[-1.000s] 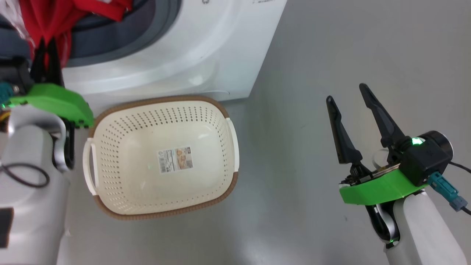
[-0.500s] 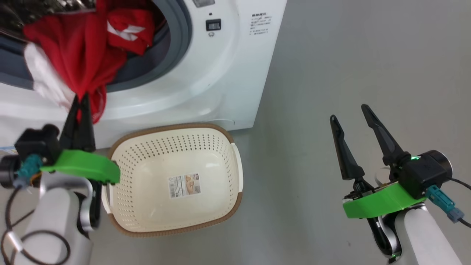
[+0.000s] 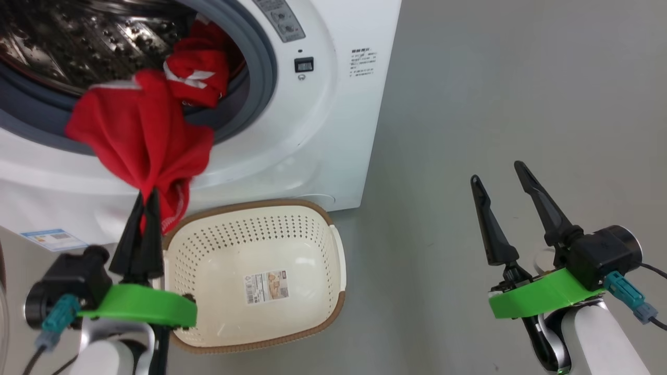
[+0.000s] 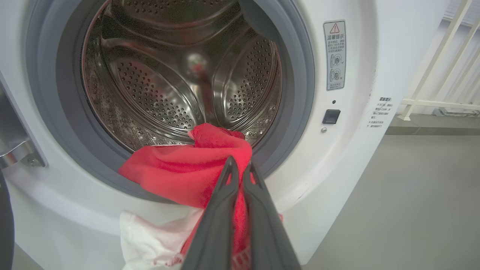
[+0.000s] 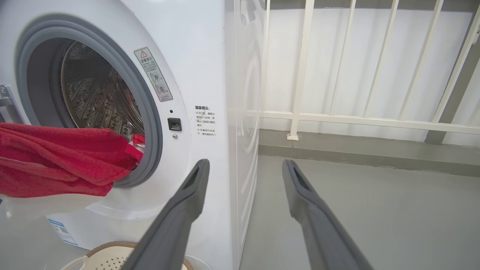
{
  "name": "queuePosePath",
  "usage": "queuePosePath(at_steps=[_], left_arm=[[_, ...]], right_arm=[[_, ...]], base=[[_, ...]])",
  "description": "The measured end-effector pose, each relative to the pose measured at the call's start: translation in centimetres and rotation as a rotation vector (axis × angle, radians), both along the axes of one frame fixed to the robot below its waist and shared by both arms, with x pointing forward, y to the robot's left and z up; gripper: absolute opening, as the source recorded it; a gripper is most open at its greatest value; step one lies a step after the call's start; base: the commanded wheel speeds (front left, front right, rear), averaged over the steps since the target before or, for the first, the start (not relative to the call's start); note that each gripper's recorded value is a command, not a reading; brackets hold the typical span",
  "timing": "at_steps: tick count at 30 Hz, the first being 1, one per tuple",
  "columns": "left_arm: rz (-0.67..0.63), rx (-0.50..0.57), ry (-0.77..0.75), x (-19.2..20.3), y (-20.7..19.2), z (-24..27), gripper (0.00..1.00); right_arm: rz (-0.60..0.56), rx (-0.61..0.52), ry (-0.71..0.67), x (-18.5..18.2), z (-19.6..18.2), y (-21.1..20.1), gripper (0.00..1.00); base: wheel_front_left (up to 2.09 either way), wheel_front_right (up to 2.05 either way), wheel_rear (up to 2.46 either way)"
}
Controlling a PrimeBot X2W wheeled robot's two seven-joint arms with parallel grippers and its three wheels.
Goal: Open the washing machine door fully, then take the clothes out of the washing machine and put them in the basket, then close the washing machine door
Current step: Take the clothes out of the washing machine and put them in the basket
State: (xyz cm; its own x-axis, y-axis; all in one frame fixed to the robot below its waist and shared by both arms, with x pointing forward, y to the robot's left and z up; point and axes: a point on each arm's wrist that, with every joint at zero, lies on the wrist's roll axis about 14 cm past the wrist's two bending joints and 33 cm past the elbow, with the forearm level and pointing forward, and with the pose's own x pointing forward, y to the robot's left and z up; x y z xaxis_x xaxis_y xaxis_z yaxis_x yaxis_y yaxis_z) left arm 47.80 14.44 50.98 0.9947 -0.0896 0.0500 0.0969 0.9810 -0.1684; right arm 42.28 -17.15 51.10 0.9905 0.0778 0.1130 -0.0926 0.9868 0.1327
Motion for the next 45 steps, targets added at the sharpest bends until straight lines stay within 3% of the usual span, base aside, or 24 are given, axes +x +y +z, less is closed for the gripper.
queuePosePath(at_steps=[26, 45], left_arm=[[0.019, -0.055, -0.063, -5.4, -0.4, 3.7, 0.0], [-0.047, -0.037, 0.218, -1.6, -2.7, -6.5, 0.0]], right_arm=[[-0.024, 0.005, -0.02, -1.1, 0.9, -0.7, 1.0], [-0.033, 0.008, 0.025, -1.0, -0.8, -1.0, 1.0]], base=[[0.0, 0.0, 0.0], [0.0, 0.0, 0.0]])
